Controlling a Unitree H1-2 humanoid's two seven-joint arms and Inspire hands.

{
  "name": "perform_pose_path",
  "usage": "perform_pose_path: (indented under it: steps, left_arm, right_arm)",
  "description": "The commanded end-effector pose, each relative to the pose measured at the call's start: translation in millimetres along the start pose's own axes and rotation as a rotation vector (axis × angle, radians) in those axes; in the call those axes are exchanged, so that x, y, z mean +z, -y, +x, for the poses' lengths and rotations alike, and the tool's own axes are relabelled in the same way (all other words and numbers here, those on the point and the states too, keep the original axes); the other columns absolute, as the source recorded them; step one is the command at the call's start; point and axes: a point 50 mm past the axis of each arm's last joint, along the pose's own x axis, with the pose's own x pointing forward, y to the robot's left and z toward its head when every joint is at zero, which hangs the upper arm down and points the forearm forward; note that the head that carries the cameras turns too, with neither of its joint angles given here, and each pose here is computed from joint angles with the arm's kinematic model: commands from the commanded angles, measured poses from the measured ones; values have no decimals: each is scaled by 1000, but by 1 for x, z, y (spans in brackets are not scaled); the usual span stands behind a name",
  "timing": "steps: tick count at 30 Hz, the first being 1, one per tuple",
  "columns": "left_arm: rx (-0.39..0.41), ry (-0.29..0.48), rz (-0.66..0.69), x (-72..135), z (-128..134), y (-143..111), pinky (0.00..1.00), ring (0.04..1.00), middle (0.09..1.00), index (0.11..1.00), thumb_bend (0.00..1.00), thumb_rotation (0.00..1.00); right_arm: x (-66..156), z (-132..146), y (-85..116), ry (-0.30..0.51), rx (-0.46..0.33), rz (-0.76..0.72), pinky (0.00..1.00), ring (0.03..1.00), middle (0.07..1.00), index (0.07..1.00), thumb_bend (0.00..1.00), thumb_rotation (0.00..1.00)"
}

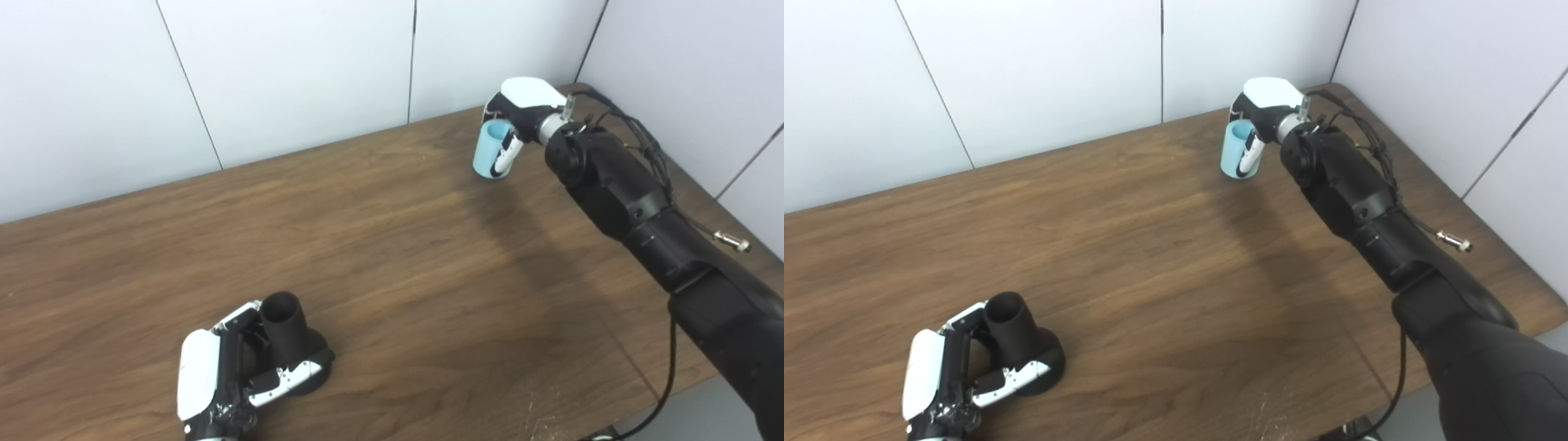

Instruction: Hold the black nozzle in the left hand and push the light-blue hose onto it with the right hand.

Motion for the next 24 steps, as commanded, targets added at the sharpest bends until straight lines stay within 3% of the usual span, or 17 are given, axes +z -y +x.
perform_pose_path:
  steps: [1,6,8,10,17,24]
  left_arm:
    - [-65,-101,108,-35,-20,-2,403,462,471,490,523,0]
    - [-65,-101,101,-33,-20,-2,405,462,471,490,523,0]
    - [-66,-102,100,-32,-20,-1,415,471,477,489,523,0]
    - [-68,-103,100,-30,-21,0,416,472,472,491,523,0]
    - [-64,-100,102,-27,-21,6,412,468,470,491,523,0]
    - [-63,-97,104,-21,-21,17,408,461,454,495,523,0]
  right_arm:
    - [2,1,36,12,-128,-10,513,406,501,504,518,0]
    - [7,-5,41,49,-183,-37,444,397,504,512,516,0]
    - [10,-12,46,88,-216,-48,342,406,510,509,501,0]
    - [16,-19,52,125,-259,-65,317,404,509,510,498,0]
    - [56,-65,71,282,-325,-23,308,397,526,512,494,0]
    - [89,-109,72,432,-304,54,346,399,517,500,499,0]
